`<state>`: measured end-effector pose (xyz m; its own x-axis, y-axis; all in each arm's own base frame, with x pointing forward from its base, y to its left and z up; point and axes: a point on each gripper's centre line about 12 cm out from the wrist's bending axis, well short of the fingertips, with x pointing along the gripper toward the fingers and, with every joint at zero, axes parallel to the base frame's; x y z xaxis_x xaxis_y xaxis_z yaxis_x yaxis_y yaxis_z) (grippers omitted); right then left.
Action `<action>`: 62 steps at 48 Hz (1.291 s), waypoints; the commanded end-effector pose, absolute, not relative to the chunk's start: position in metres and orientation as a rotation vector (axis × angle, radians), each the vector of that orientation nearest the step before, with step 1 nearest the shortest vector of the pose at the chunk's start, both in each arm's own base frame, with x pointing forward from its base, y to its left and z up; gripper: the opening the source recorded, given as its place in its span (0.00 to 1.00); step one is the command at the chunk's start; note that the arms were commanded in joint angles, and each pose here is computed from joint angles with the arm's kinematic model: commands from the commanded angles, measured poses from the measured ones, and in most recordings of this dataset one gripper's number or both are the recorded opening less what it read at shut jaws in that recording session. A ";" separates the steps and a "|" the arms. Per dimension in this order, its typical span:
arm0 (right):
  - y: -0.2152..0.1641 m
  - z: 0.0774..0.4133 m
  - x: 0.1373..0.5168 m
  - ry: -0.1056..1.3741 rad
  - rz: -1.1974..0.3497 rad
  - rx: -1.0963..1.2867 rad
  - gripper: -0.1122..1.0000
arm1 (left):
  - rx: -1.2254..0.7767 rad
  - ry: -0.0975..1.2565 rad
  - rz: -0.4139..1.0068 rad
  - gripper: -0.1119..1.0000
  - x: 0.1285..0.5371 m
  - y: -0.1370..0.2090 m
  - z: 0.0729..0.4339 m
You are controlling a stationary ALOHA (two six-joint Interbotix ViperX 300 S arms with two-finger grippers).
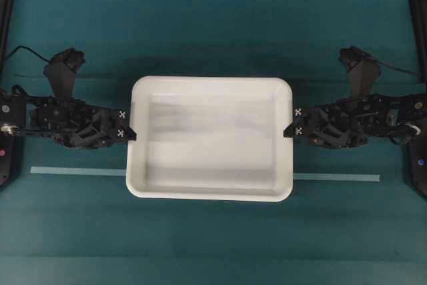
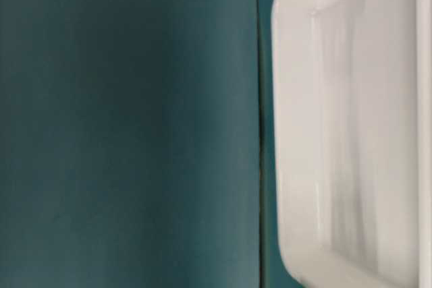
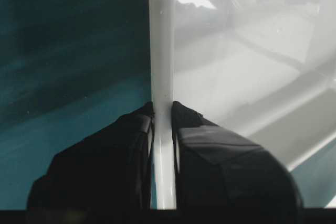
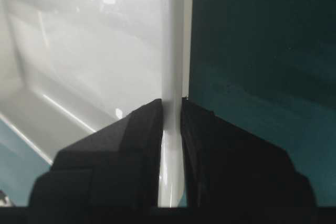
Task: Lift the white case with both hands.
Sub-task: 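Lower the held tray back onto the table with both grippers, then open both grippers to release the tray rims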
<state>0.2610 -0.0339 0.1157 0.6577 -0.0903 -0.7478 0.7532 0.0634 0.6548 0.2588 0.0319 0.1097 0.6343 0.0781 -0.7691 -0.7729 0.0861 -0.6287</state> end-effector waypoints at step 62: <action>-0.036 0.094 0.250 0.661 -0.766 1.361 0.22 | -1.344 0.681 0.755 0.15 0.258 0.037 0.095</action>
<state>0.2581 -0.0355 0.1019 0.6381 -0.1022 -0.7631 0.7697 0.0592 0.6357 0.2629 0.0352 0.1066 0.6335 0.0846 -0.7691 -0.7737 0.0747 -0.6291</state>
